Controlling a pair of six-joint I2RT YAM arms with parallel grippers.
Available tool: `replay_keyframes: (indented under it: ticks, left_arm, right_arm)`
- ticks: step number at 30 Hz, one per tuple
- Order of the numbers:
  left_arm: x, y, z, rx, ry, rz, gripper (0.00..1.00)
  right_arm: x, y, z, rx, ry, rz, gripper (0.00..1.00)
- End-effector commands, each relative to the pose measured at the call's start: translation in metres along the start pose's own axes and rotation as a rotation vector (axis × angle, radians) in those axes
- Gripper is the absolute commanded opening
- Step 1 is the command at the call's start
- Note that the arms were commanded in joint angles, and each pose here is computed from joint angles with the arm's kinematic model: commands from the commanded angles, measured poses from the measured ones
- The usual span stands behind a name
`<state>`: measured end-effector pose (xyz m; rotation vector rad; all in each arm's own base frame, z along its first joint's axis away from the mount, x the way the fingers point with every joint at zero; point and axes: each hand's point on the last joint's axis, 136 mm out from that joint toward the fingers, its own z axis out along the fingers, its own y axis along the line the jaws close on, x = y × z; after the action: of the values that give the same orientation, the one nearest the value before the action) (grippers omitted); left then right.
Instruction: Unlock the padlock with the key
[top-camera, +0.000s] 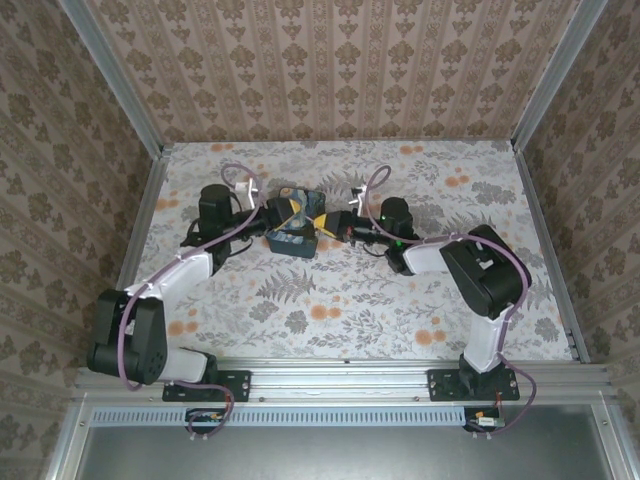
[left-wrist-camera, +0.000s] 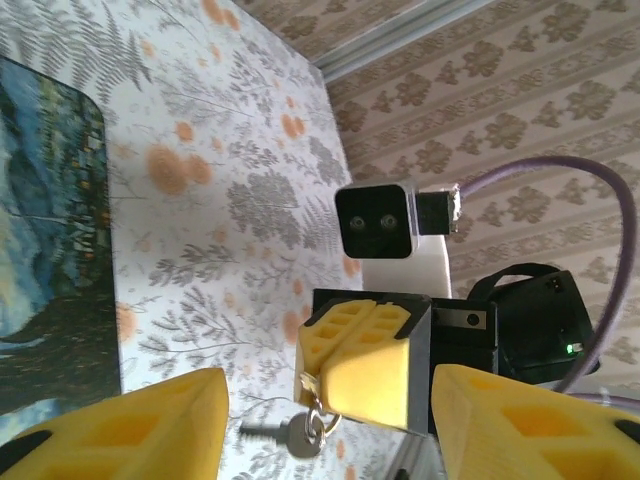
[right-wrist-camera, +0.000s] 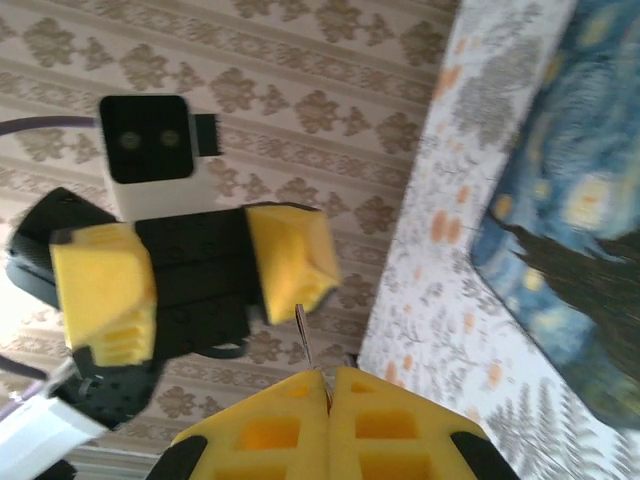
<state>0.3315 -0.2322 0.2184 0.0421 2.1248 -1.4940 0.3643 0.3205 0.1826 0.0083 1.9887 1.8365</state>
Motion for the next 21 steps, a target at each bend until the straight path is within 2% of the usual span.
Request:
replay_keyframes:
  ticks: [1,5,7,11,15,21]
  left_arm:
    - [-0.002,0.009,-0.008,-0.151,-0.004,0.029,0.59]
    - [0.024,0.049,-0.013,-0.534,0.017,-0.046,0.59]
    - [0.044,0.046,-0.006,-0.628,0.034,-0.049,0.61]
    - [0.069,0.036,0.015,-0.766,0.003,-0.100,0.68]
    - [0.091,0.033,0.043,-0.889,-0.025,-0.210,0.69]
    - [0.094,0.046,0.085,-1.062,-0.168,-0.267,0.71]
  right_arm:
    - [0.002,0.001,-0.017,0.078,0.030,-0.085,0.00]
    - [-0.009,-0.019,-0.056,0.256,0.004,-0.110,0.00]
    - [-0.015,-0.028,-0.081,0.366,-0.021,-0.125,0.00]
    - [-0.027,-0.037,-0.133,0.552,-0.073,-0.132,0.00]
    - [-0.038,-0.047,-0.178,0.728,-0.144,-0.126,0.00]
    - [-0.053,-0.048,-0.227,0.832,-0.316,-0.099,0.00]
